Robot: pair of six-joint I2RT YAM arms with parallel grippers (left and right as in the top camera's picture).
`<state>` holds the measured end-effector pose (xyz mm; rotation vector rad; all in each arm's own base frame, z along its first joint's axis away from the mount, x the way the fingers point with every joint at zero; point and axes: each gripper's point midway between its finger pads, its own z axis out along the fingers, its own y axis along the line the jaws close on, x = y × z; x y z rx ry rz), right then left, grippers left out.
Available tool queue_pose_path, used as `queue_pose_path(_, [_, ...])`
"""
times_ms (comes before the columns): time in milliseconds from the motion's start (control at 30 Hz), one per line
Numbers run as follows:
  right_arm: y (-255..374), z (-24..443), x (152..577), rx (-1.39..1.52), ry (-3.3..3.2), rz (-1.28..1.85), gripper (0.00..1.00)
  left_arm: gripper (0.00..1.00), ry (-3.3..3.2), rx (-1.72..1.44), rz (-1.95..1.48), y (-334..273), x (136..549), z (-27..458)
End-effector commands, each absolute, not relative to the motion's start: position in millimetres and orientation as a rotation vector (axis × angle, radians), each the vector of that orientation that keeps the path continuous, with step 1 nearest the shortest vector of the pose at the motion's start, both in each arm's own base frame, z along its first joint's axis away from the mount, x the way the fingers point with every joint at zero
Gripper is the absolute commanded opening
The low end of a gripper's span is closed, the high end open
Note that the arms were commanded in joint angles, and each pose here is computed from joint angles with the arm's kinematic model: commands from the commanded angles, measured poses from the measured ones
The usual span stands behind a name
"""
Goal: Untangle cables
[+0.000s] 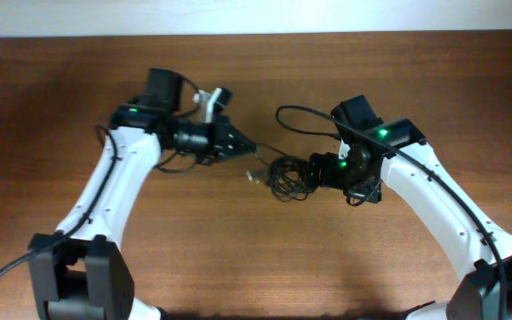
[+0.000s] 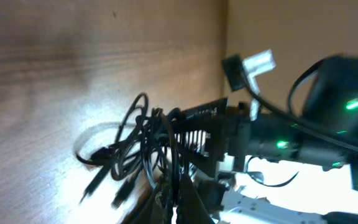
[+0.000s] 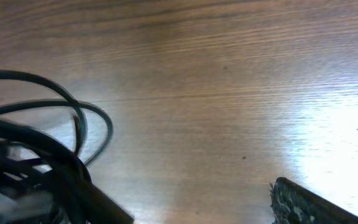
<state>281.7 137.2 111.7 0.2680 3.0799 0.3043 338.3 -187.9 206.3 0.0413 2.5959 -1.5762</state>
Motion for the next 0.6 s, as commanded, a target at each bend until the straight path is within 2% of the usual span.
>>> queue_pose_path(0, [93.5, 92.3, 277.1, 0.346, 3.092, -0.037, 0.99, 0.02, 2.464, -0.007, -1.637, -162.3, 352.5, 235.7])
queue_pose_path(133, [100.7, 92.2, 276.2, 0.37, 3.101, 0.025, 0.99, 0.05, 2.483, -0.005, -1.607, -164.0, 352.5, 231.9])
queue_pose_path(267, [108.2, 92.5, 275.6, 0.372, 3.112, 0.09, 0.99, 0.04, 2.584, -0.04, -1.382, -157.7, 359.3, 207.7])
queue_pose_path(300, [108.8, 92.5, 275.4, 0.372, 3.114, 0.096, 0.99, 0.0, 2.615, -0.058, -1.304, -153.4, 361.2, 199.8])
queue_pose_path(433, [114.0, 92.9, 274.9, 0.373, 3.12, 0.141, 0.99, 0.0, 2.718, -0.12, -1.065, -137.0, 361.8, 176.3])
queue_pose_path(567, [130.3, 95.1, 276.1, 0.365, 3.126, 0.282, 0.98, 0.07, 2.773, -0.098, -0.946, -140.0, 356.7, 165.5])
